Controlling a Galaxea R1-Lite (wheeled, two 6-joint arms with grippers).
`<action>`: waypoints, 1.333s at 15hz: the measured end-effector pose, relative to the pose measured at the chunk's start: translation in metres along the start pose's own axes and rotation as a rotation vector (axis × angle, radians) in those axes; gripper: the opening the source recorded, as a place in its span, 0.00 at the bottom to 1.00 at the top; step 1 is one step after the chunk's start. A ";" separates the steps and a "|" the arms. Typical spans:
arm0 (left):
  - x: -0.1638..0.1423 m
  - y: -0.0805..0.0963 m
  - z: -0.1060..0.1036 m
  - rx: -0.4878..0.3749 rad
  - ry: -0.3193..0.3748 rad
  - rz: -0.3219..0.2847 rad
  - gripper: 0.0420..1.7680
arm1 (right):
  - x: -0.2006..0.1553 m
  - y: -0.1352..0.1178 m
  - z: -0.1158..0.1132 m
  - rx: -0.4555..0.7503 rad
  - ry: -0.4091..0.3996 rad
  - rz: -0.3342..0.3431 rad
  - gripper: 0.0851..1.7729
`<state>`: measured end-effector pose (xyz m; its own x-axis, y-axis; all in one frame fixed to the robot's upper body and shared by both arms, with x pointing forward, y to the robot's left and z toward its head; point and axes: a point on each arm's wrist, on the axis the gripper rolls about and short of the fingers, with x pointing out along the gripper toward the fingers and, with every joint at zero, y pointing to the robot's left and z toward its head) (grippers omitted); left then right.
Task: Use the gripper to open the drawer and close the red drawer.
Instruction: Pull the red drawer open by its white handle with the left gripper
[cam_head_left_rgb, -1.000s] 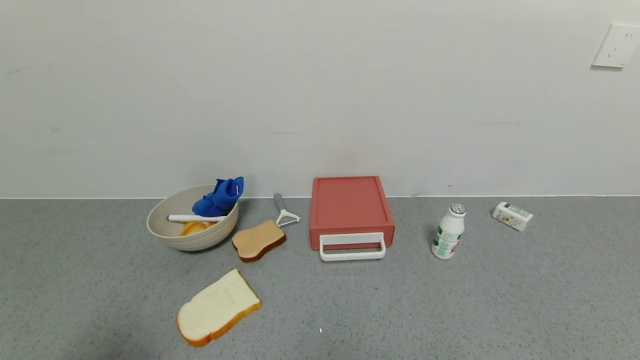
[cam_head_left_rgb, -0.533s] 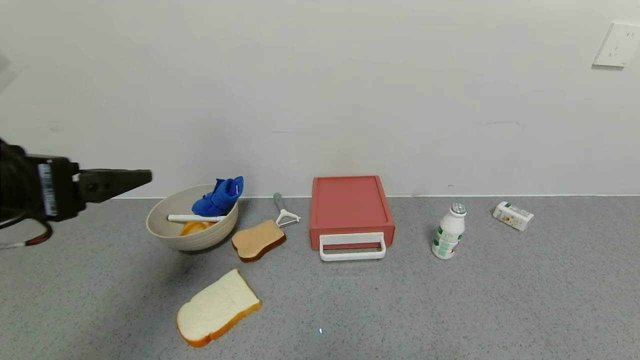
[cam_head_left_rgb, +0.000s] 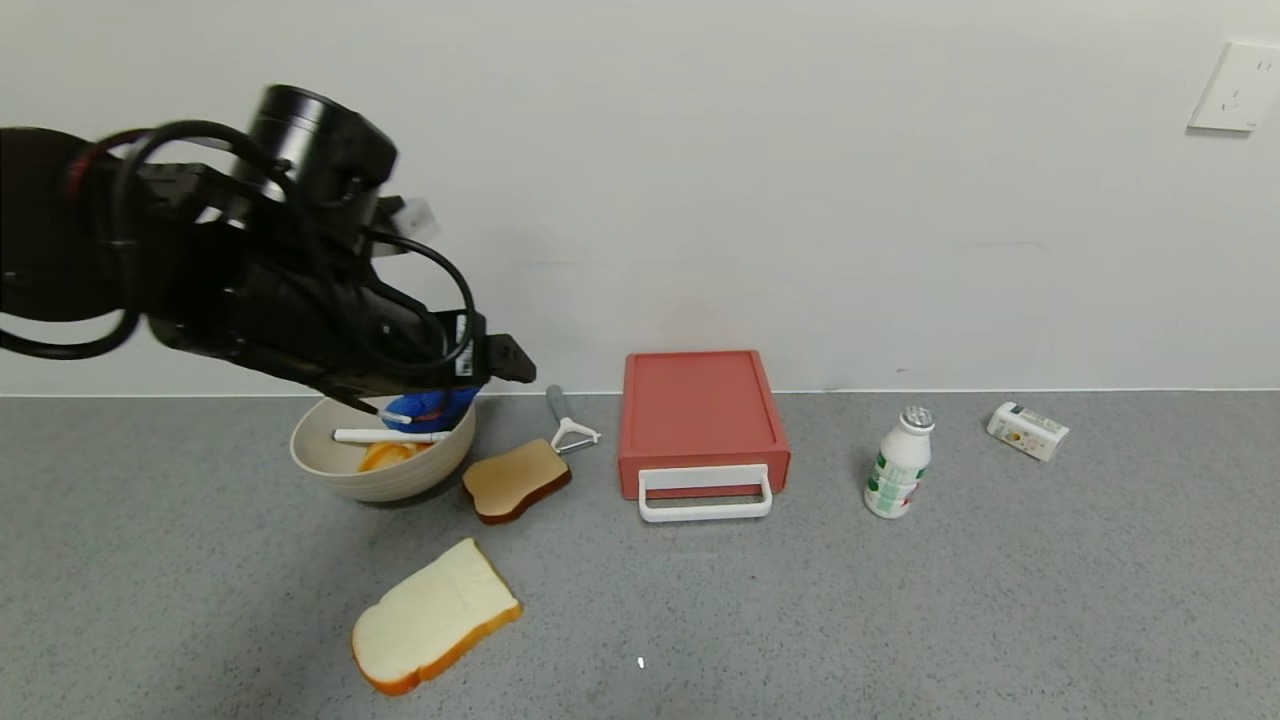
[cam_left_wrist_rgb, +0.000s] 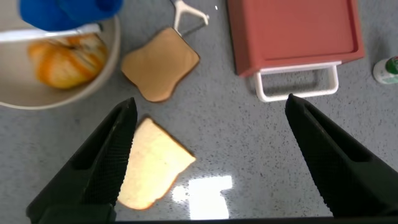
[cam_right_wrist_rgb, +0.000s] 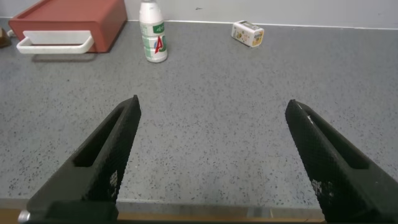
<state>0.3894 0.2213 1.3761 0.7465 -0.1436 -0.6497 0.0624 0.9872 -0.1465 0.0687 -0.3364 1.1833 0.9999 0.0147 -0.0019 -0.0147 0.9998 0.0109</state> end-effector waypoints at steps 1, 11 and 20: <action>0.014 -0.012 -0.005 -0.004 0.044 0.001 0.97 | 0.000 0.000 0.000 0.000 0.000 0.000 0.96; 0.093 -0.094 -0.038 0.008 0.274 -0.012 0.97 | 0.000 0.000 0.000 0.000 0.000 0.000 0.96; 0.153 -0.115 -0.060 0.008 0.342 0.013 0.97 | 0.000 0.000 0.000 0.000 0.000 0.000 0.96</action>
<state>0.4569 0.0821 1.2489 0.4814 -0.1449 -0.8644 0.0605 0.9894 -0.1322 0.0687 -0.3364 1.1833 0.9999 0.0147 -0.0023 -0.0147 0.9998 0.0109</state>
